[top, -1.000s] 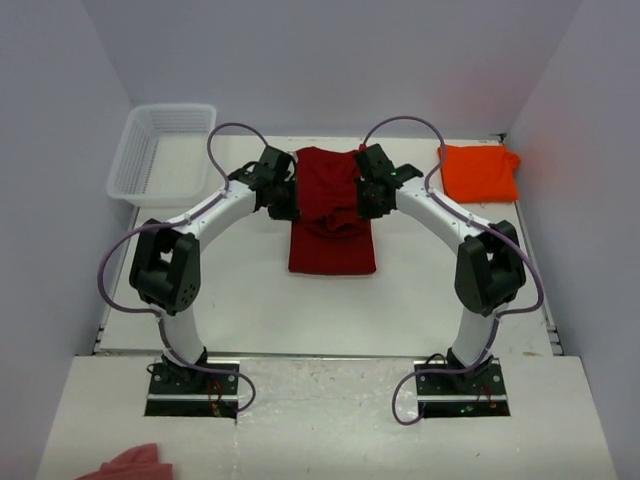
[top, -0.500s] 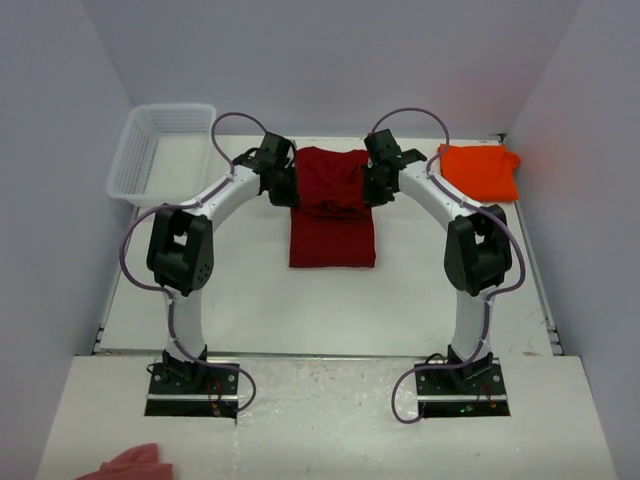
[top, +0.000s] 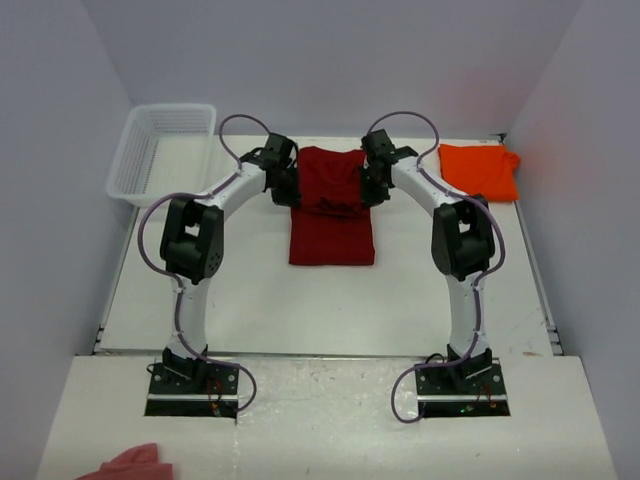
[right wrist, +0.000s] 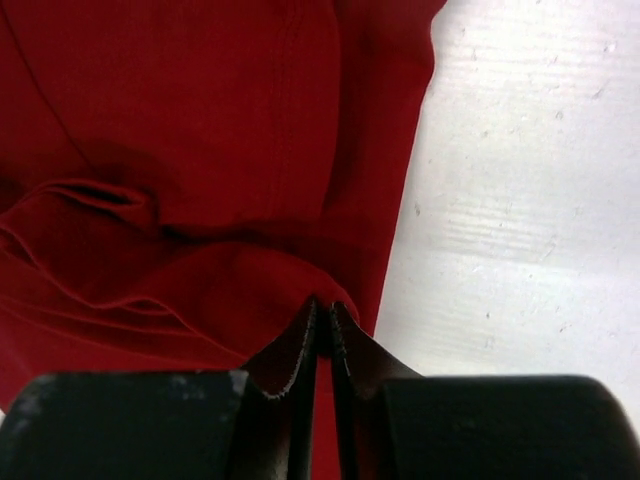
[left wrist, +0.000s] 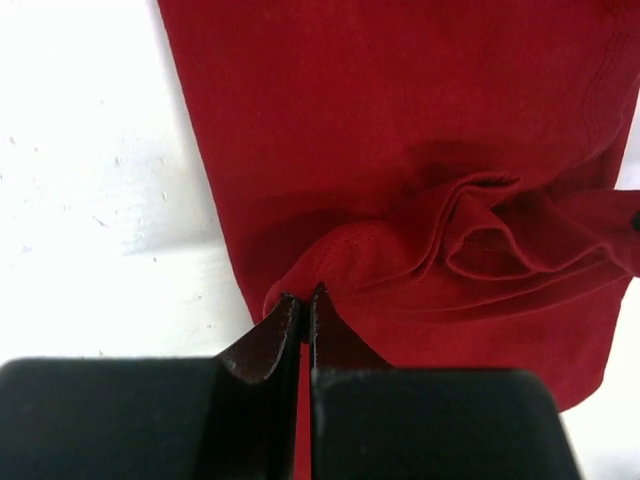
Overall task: Fold and stack the t-shirts
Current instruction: Fold the folded rectangular tshirt in 1/3 of the way
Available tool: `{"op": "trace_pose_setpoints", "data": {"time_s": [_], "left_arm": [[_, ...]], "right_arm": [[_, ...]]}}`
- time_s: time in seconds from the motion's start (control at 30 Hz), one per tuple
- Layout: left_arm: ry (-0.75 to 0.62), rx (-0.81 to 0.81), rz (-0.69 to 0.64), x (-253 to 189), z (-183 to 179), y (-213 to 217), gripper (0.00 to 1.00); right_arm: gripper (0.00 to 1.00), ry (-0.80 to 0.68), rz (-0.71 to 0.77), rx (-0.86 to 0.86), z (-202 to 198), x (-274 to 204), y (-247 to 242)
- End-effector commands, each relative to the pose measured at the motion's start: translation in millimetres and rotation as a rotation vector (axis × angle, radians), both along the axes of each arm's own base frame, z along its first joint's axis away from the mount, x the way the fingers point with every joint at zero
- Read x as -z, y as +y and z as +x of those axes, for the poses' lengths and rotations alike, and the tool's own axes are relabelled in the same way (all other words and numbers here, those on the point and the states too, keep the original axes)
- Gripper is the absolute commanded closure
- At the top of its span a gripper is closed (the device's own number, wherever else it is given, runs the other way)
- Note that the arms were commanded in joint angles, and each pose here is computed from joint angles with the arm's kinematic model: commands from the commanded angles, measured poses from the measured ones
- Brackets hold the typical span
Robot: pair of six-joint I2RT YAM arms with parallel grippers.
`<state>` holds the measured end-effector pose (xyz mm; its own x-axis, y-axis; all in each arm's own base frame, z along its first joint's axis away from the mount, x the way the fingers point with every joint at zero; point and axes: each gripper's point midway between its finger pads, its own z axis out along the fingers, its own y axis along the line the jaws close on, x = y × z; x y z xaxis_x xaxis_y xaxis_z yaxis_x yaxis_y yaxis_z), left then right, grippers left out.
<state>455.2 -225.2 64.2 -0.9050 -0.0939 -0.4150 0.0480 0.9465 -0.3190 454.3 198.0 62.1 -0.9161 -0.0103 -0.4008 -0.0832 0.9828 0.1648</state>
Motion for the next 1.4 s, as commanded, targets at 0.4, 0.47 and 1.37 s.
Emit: {"op": "trace_pose_setpoints", "data": {"time_s": [0.4,0.47,1.37], "left_arm": [[-0.434,-0.07,-0.019,-157.2,30.2,23.4,0.61],[-0.409,-0.031,-0.079,-154.6,16.5,11.6,0.6],[-0.133,0.431,-0.624,-16.0,2.5,-119.4,1.0]], "right_arm": [[0.27,-0.284,-0.127,0.099,54.5,-113.4,-64.1],[0.27,-0.28,-0.039,0.105,38.0,-124.6,-54.3],[1.0,0.331,0.738,-0.142,-112.4,24.5,85.4]]}}
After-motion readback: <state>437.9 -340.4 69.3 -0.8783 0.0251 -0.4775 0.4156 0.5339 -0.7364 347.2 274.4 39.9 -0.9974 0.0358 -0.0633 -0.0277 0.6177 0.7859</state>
